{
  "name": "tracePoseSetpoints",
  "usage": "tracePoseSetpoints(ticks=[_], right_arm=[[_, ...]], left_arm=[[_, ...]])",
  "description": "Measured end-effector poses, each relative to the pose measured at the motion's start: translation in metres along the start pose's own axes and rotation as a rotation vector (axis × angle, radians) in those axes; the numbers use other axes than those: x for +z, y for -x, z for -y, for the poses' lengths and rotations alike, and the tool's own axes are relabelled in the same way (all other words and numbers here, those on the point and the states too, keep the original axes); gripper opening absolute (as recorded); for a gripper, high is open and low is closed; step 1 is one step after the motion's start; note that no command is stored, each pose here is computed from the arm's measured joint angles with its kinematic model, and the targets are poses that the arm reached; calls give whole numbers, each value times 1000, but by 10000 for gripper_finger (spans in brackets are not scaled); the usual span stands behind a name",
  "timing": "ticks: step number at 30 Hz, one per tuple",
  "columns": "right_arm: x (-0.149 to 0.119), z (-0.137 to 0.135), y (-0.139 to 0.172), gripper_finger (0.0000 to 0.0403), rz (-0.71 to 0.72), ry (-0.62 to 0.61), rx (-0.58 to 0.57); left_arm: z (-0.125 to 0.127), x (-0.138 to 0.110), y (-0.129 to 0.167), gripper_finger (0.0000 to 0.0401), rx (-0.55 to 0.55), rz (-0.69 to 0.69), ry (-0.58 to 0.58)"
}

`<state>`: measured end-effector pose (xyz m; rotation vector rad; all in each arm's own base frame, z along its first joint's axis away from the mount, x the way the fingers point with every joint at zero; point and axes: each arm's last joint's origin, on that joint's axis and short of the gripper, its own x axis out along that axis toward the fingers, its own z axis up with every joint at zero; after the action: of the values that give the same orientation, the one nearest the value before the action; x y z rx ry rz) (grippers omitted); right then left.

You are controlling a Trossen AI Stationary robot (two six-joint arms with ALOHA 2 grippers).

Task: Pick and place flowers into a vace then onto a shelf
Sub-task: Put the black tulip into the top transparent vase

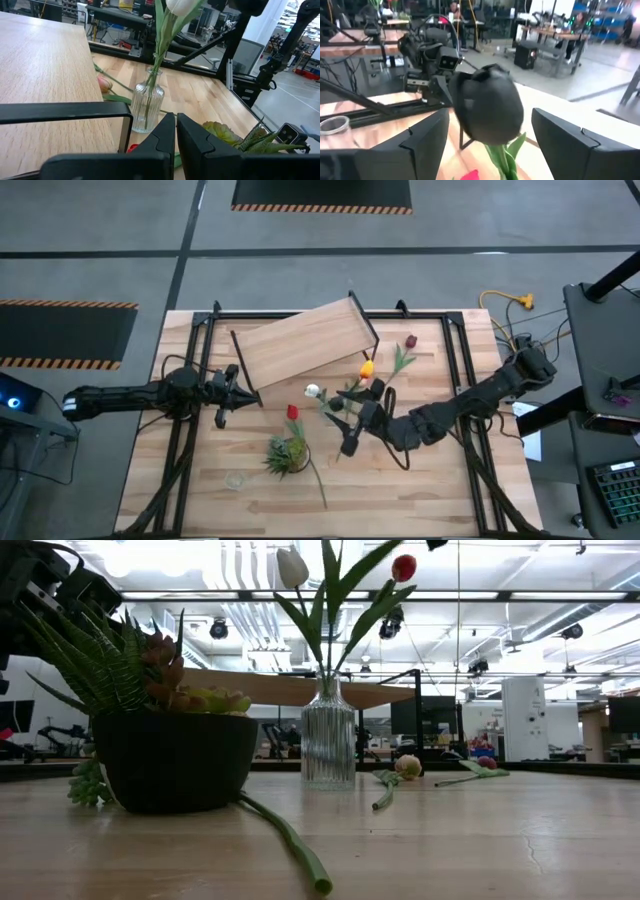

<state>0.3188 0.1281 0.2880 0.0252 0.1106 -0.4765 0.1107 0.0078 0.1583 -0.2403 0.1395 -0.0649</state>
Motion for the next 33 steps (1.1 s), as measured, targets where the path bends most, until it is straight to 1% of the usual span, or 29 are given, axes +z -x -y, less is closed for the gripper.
tracePoseSetpoints(ticks=[6, 8, 13, 16, 19, 22, 24, 26, 28, 33], right_arm=[[21, -1, 9, 279, -78, -3, 2], [29, -3, 12, 275, -84, -23, 6], [44, -4, 18, 265, -78, -1, 8], [50, -1, 19, 260, -66, 13, -58], [51, 3, 21, 256, -68, 36, -150], [51, 9, 23, 251, -44, 24, -270], [51, 13, 25, 248, -15, -7, -353], [52, 17, 27, 246, 6, -36, -397], [53, 18, 28, 244, 1, -37, -390], [52, 16, 27, 247, -43, -43, -295]], left_arm=[[0, 0, 0, 1, 0, 0, 0], [0, 0, 0, 1, 0, 0, 0], [0, 0, 0, 1, 0, 0, 0], [0, 0, 0, 1, 0, 0, 0], [0, 0, 0, 1, 0, 0, 0], [0, 0, 0, 1, 0, 0, 0], [0, 0, 0, 1, 0, 0, 0], [0, 0, 0, 1, 0, 0, 0], [0, 0, 0, 1, 0, 0, 0], [0, 0, 0, 1, 0, 0, 0]])
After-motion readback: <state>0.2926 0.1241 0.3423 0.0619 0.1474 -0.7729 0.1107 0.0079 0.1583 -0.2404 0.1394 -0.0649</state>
